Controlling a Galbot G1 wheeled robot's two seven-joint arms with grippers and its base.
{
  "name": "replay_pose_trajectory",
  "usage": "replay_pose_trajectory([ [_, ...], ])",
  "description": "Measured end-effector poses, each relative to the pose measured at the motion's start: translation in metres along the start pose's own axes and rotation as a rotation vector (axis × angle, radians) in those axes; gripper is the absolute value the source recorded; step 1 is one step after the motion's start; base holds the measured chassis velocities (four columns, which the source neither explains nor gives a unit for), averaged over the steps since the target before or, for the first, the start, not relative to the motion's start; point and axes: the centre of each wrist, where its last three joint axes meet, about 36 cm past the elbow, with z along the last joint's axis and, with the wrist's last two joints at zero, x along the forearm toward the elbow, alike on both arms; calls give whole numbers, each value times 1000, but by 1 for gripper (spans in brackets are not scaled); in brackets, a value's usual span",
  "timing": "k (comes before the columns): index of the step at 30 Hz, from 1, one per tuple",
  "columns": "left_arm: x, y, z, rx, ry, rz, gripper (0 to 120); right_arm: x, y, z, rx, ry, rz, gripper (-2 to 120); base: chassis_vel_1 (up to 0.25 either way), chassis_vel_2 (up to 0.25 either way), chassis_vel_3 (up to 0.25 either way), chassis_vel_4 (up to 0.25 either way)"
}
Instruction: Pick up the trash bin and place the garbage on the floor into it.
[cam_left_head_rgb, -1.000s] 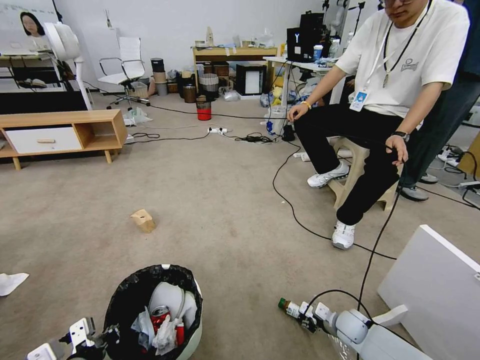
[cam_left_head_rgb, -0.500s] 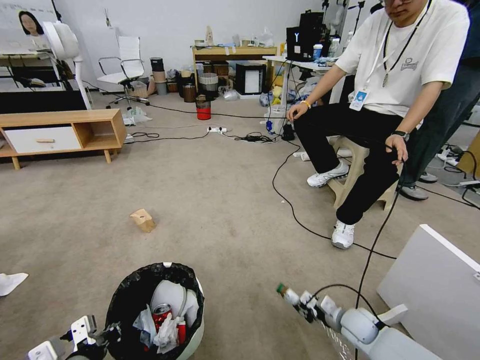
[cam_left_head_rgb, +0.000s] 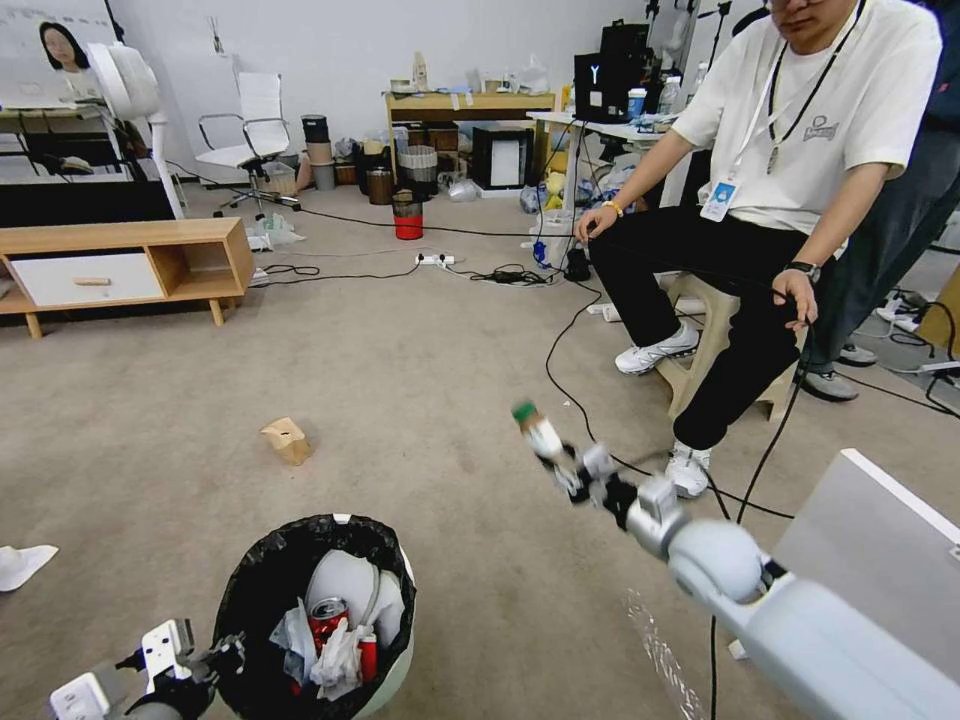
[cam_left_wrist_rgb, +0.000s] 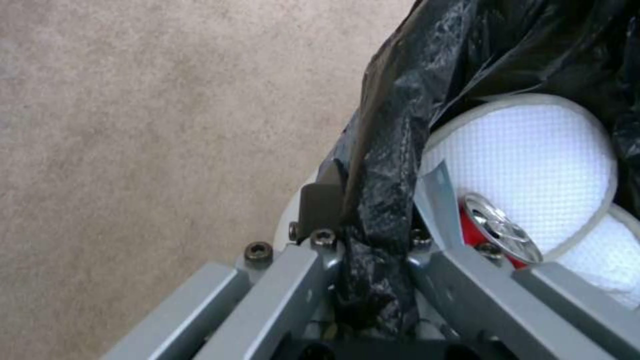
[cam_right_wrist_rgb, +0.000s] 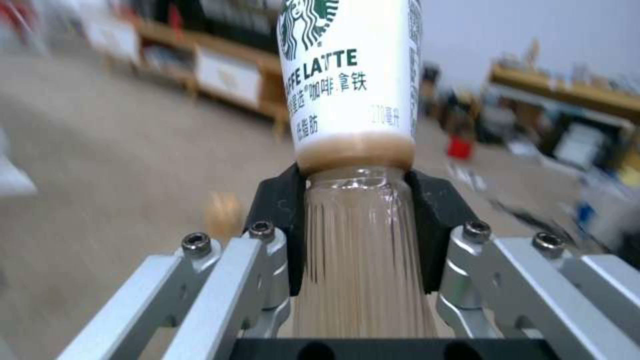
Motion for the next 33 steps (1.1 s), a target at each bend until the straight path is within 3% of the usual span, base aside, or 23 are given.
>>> replay_pose_trajectory([
  [5,4,-5,-1,-9,-3,13,2,-3,39,-66,-125,-68,-124,29,0,0,0,0],
  [8,5,-7,-1,-12,-4,17,2,-2,52,-78,-150,-60,-165,29,0,0,0,0],
  [10,7,-9,-1,-18,-6,23,2,-1,78,-94,-175,-12,-253,29,0,0,0,0],
  [19,10,-13,-2,-26,-11,30,2,-12,121,-108,-150,117,-387,29,0,0,0,0],
  [33,11,-14,-5,-36,-20,33,2,-25,155,-118,-83,248,-497,29,0,0,0,0],
])
